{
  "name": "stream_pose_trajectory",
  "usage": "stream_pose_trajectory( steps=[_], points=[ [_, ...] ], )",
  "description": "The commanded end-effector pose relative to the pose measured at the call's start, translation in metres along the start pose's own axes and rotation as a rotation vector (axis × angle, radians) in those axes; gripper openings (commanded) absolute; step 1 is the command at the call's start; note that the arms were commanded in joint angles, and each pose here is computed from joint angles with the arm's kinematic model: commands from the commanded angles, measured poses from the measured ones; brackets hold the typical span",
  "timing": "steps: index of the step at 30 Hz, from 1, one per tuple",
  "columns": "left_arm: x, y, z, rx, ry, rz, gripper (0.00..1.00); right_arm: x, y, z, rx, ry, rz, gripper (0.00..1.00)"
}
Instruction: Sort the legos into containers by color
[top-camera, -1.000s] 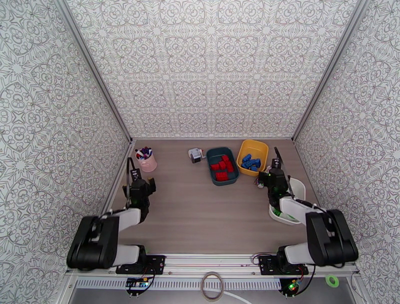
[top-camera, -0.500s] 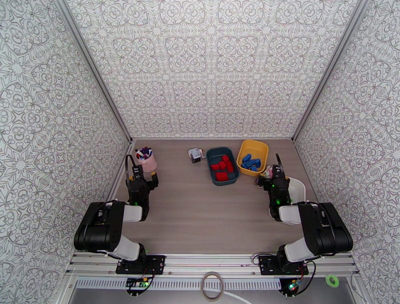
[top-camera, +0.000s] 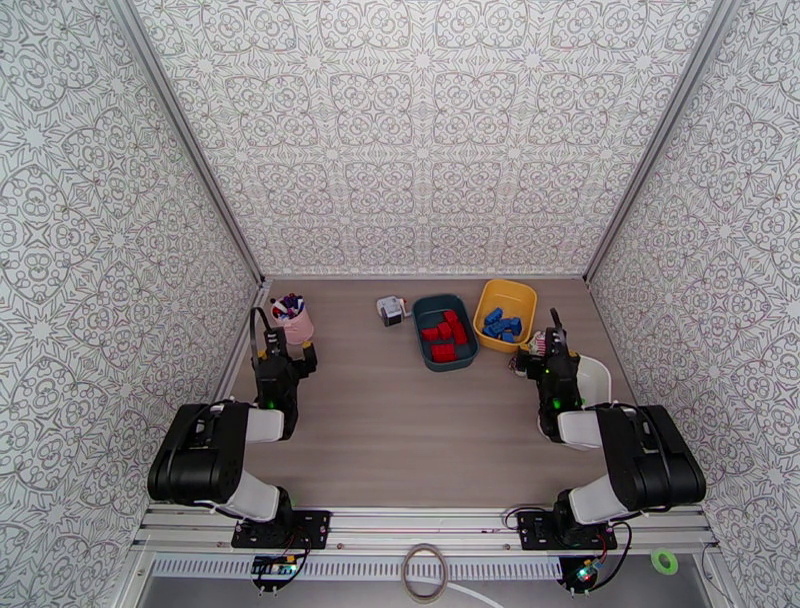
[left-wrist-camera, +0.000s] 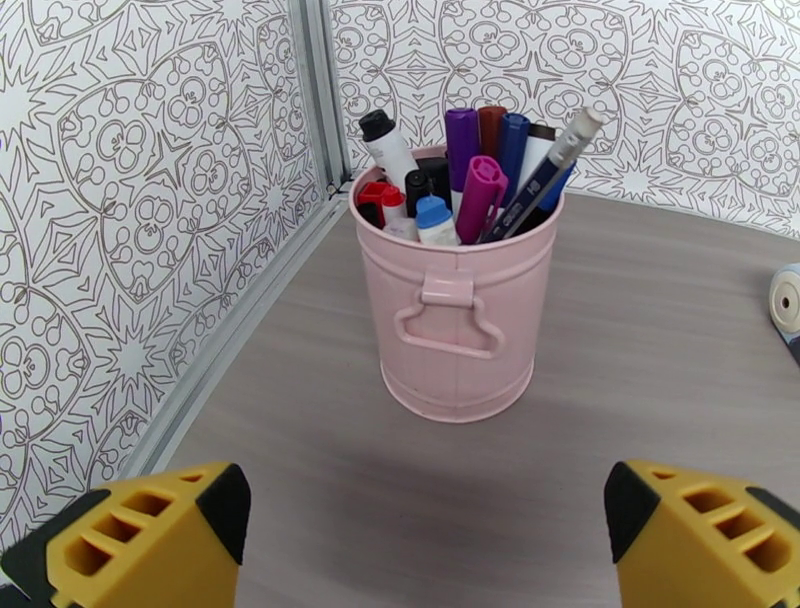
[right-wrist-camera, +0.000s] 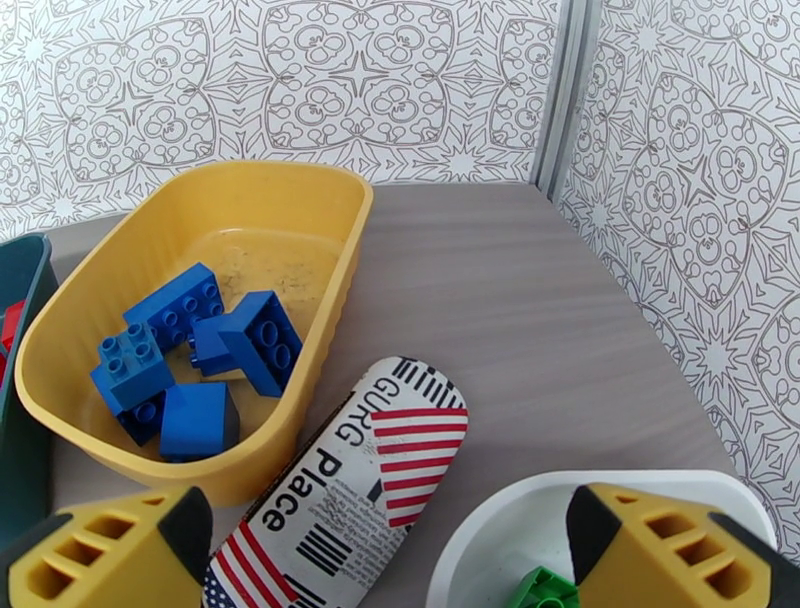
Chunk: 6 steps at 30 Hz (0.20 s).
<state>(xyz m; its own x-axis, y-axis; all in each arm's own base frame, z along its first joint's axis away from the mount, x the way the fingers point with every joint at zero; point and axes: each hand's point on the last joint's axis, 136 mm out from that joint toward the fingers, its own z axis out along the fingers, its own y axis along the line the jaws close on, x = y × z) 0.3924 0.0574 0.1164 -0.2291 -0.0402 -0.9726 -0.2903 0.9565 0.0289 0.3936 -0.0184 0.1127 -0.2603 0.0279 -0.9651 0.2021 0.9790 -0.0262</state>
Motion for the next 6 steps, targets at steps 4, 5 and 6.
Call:
stream_pose_trajectory(
  steps=[4,5,6],
  points=[
    [0.0022,0.0005,0.0025,0.004,0.014,-0.009,0.99,-0.0064,0.0018,0.0031,-0.032,-0.011,0.011,0.99],
    [0.0026,0.0007,0.0023,0.004,0.015,-0.009,0.99,-0.0063,0.0027,0.0022,-0.039,-0.013,0.005,0.99],
    [0.0026,0.0004,0.0022,0.005,0.015,-0.009,0.99,-0.0066,0.0062,0.0019,-0.058,-0.013,-0.002,0.99]
  ],
)
